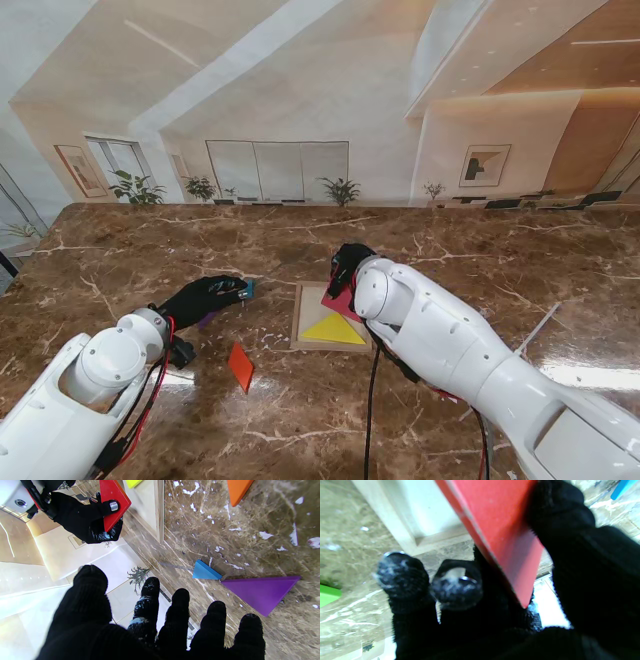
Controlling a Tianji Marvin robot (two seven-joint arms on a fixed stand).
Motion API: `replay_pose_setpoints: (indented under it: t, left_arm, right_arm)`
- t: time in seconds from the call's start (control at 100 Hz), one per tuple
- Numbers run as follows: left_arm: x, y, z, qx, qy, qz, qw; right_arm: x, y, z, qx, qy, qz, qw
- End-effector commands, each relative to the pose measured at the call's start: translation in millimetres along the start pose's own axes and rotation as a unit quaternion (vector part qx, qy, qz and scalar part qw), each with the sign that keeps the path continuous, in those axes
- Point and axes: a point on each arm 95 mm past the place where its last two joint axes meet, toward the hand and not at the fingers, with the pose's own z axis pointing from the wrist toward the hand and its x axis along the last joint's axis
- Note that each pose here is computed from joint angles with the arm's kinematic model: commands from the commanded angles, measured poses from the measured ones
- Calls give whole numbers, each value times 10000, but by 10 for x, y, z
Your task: Assemble the tangram pieces into a square
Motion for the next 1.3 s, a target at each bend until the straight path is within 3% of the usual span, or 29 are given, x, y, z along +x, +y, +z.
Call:
replay_pose_setpoints:
  t: [0.0,1.29]
  left_arm:
    - [-10,33,-7,-46,-28,-6,10000]
    - [4,41,-23,-58,-51,-49,10000]
  right_arm:
    - [-64,-86,13,125,-94,-22,9999]
    - [-122,-127,59,158,-307,-443,9984]
